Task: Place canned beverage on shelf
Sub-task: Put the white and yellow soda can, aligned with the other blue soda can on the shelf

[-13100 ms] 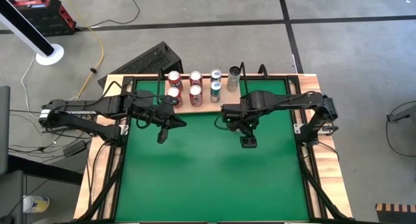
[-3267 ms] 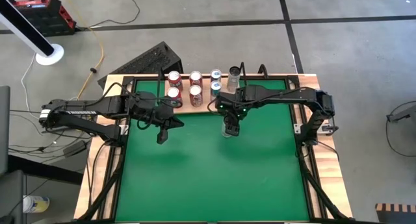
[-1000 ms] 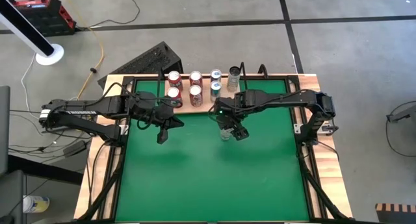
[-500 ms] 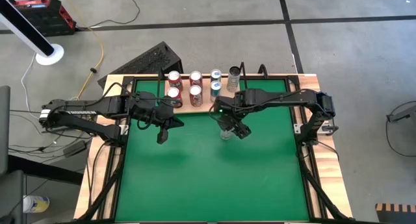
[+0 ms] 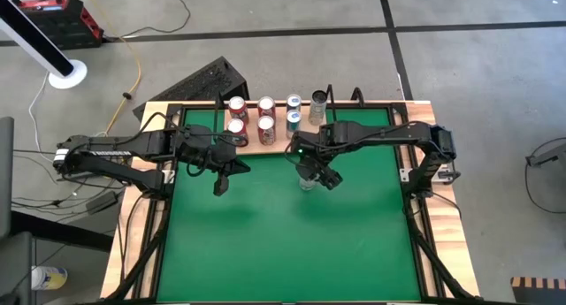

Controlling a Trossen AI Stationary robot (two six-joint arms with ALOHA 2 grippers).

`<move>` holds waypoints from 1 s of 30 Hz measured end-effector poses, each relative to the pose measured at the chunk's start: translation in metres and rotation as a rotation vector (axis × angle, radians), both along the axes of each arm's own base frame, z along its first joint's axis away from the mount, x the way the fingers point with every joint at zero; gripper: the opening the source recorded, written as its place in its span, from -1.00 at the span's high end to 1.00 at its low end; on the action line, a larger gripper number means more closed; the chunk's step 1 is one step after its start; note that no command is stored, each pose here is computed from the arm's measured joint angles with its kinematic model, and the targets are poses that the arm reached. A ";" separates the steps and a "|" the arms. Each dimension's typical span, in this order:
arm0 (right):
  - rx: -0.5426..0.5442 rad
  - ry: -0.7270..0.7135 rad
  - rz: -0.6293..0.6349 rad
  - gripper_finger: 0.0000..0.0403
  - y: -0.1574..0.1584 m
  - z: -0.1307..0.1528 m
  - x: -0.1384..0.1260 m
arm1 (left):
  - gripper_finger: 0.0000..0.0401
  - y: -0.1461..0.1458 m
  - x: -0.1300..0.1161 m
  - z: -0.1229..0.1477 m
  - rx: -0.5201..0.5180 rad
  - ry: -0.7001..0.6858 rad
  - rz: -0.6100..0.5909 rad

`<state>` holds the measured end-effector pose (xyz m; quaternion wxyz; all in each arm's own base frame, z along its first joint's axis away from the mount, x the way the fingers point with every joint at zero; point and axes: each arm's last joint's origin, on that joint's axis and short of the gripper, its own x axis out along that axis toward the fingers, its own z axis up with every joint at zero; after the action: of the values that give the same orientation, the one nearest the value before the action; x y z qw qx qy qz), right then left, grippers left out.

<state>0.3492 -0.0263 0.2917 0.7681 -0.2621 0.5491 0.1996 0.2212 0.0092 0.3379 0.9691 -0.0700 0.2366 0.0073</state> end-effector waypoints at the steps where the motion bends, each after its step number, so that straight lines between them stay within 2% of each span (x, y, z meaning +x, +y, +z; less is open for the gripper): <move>1: -0.004 0.000 0.014 -0.88 0.001 0.000 0.000 | 1.00 0.000 0.000 0.000 0.000 0.000 0.000; 24: -0.017 0.023 0.038 -0.88 -0.002 -0.001 -0.002 | 1.00 0.000 0.000 0.000 -0.017 0.000 0.009; 30: -0.013 0.021 0.039 -0.74 -0.002 -0.001 -0.002 | 1.00 0.000 0.000 0.000 -0.017 0.000 0.009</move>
<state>0.3471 -0.0285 0.2909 0.7566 -0.2755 0.5530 0.2140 0.2212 0.0092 0.3380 0.9684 -0.0795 0.2362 0.0095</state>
